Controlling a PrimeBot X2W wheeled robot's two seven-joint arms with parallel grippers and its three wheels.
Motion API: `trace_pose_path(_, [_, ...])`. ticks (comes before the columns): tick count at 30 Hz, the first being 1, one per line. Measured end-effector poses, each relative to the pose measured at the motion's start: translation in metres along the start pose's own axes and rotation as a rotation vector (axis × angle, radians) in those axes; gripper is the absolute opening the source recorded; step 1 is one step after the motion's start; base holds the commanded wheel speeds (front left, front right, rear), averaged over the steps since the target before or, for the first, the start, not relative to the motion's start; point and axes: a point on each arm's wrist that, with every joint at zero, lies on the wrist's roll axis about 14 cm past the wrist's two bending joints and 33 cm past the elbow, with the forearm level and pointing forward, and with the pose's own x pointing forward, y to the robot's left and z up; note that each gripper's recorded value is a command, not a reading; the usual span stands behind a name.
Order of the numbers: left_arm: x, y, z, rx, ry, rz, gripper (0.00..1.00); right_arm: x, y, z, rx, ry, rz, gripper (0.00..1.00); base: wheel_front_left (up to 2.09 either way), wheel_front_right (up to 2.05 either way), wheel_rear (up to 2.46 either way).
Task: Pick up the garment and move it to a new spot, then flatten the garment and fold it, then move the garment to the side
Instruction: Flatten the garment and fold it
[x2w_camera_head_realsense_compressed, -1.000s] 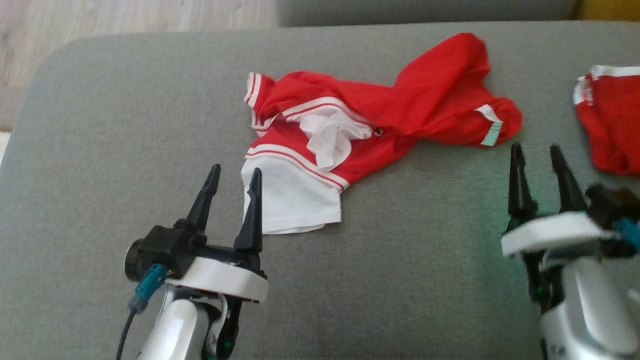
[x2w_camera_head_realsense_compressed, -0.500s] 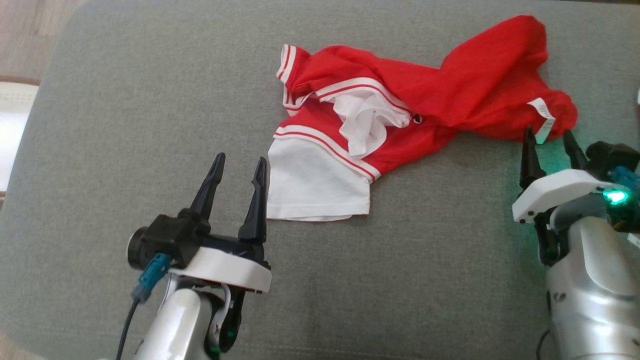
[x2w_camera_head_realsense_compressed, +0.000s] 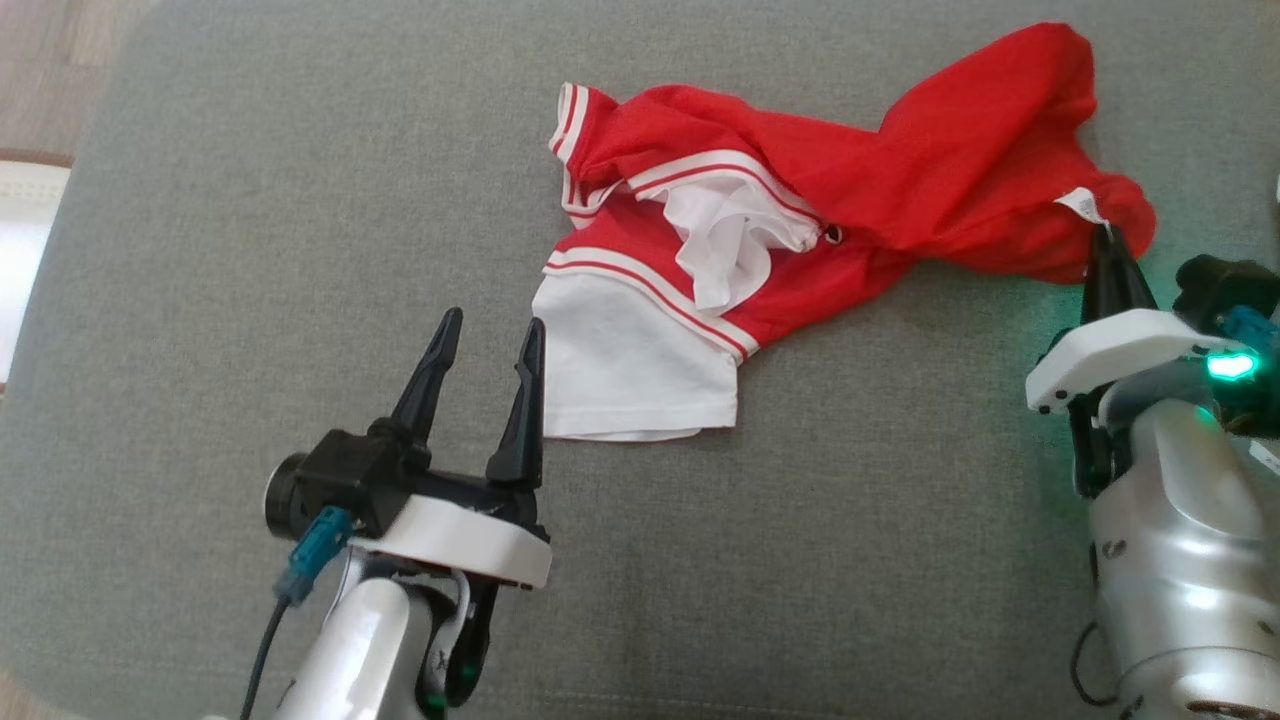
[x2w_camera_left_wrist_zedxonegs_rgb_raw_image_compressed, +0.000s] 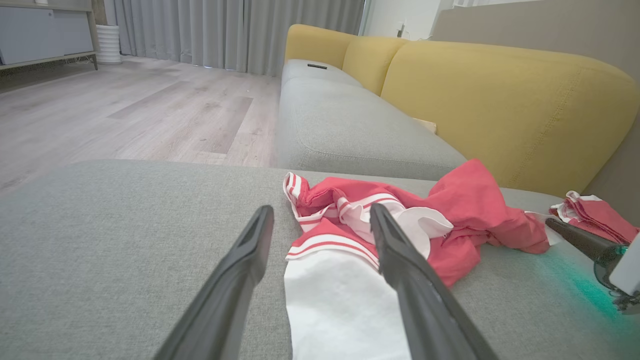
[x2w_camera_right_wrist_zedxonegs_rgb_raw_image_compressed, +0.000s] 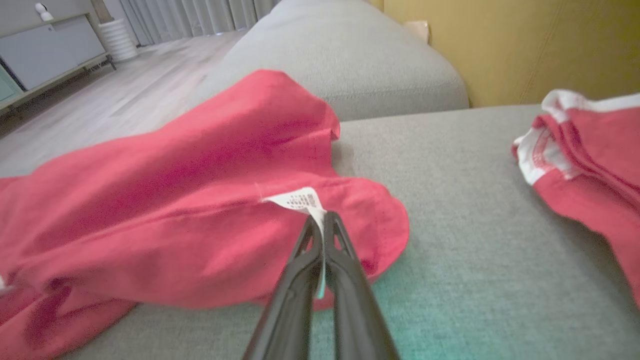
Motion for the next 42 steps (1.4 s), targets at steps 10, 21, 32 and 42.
trace_pose_path(10, [-0.004,-0.008,0.016,0.001,-0.044,-0.021,1.0,-0.009,0.001,0.06,-0.016,-0.179,0.003,0.0,0.0,0.0,0.0])
trace_pose_path(21, [-0.012,-0.004,0.03,-0.008,-0.083,0.003,1.0,-0.018,0.023,0.194,-0.095,-0.474,0.04,0.0,0.0,0.0,0.0])
trace_pose_path(32, [-0.015,0.016,0.021,-0.027,-0.052,0.075,1.0,0.011,0.026,0.244,-0.215,-0.477,0.024,0.0,0.0,0.0,0.0])
trace_pose_path(42, [-0.015,0.039,0.02,-0.005,-0.042,0.141,1.0,0.081,0.024,0.223,-0.222,-0.309,0.0,1.0,0.0,0.0,0.0])
